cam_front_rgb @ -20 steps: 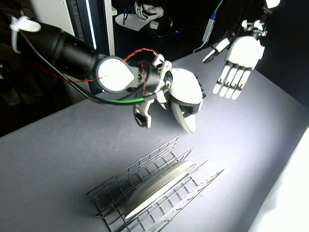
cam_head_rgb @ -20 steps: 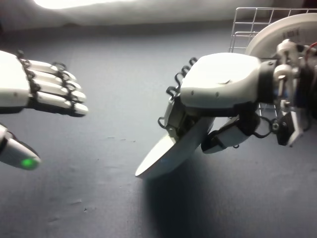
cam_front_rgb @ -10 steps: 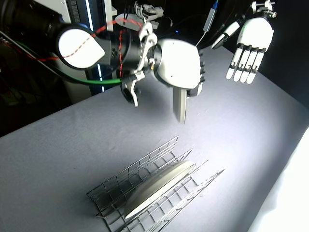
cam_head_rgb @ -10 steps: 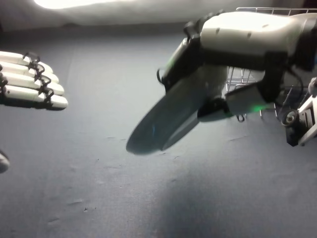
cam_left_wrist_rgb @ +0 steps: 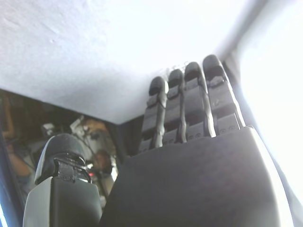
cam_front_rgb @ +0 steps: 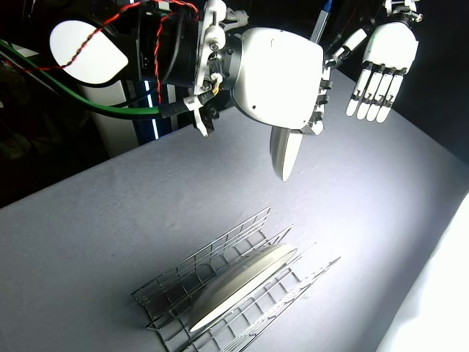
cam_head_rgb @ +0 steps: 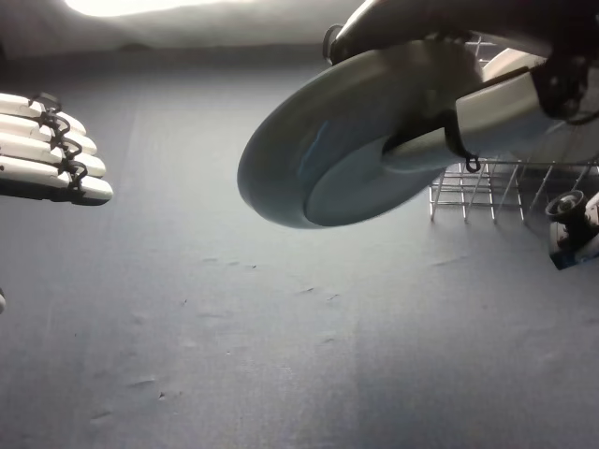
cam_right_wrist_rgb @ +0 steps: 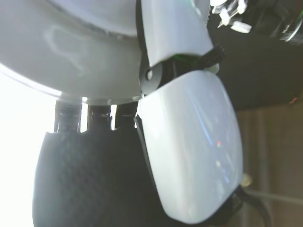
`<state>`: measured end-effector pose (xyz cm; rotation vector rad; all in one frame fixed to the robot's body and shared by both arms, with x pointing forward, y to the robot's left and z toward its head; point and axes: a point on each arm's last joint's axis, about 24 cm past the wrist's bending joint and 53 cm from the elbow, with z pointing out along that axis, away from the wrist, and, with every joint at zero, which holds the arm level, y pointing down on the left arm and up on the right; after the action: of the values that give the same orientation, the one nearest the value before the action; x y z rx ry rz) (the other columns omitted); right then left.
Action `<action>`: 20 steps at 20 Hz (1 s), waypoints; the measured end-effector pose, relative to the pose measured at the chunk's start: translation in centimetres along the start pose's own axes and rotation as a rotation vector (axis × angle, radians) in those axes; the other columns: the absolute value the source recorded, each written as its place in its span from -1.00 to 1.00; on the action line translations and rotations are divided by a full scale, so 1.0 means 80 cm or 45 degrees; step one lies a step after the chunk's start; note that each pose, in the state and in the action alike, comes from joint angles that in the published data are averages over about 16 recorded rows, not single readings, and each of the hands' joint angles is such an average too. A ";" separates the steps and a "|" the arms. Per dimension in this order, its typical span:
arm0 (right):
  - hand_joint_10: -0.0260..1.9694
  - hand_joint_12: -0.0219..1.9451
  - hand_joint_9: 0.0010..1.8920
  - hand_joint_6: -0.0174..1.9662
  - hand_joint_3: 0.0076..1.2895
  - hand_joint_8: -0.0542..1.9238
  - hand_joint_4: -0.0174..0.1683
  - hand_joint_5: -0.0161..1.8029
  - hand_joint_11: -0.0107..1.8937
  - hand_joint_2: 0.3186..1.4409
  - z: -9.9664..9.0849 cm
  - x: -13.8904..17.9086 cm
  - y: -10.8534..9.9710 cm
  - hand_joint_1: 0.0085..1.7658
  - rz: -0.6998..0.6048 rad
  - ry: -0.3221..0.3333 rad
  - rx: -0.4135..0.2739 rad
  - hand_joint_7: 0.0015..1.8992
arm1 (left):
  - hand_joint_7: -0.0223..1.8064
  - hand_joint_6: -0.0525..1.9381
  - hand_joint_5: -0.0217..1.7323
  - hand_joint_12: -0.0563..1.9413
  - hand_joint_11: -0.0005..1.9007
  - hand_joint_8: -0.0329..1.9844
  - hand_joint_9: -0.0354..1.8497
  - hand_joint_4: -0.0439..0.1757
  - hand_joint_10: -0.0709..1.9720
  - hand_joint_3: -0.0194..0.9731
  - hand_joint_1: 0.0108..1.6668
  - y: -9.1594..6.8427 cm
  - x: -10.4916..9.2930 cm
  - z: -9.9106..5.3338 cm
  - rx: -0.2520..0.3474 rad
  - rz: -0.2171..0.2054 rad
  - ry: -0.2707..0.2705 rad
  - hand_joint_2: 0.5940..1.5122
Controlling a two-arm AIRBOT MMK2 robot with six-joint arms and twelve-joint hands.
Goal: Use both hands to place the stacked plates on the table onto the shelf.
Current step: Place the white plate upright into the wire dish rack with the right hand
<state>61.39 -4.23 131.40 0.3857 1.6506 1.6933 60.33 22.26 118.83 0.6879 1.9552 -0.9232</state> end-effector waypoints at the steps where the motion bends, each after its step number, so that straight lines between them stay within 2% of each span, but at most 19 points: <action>1: 0.03 0.29 0.05 -0.11 -0.99 -0.17 -0.80 0.06 -0.03 0.15 -0.002 -0.005 0.000 0.68 0.033 -0.016 0.003 0.11 | -0.81 -0.94 -0.80 -0.66 -0.98 -0.97 -0.83 -0.60 -0.92 -0.99 -1.00 0.000 0.000 0.000 0.001 -0.003 -0.001 0.12; 8: 0.09 0.15 0.07 -0.06 -0.99 -0.13 -0.81 0.02 0.01 0.16 -0.015 -0.049 -0.009 0.67 0.184 -0.131 0.032 0.10 | -0.81 -0.94 -0.79 -0.64 -0.98 -0.97 -0.83 -0.60 -0.92 -0.98 -1.00 -0.004 -0.002 0.000 0.014 -0.028 -0.003 0.13; 20: 0.16 0.29 0.04 -0.02 -0.99 -0.17 -0.88 0.00 -0.04 0.18 -0.044 -0.118 -0.047 0.65 0.171 -0.285 0.116 0.09 | -0.78 -0.94 -0.75 -0.61 -0.98 -0.97 -0.80 -0.60 -0.92 -0.98 -1.00 -0.013 -0.008 0.003 0.036 -0.029 -0.001 0.19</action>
<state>66.64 -13.53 129.88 0.7177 1.5690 1.6085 59.95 21.41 119.66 0.6826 1.9562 -0.9669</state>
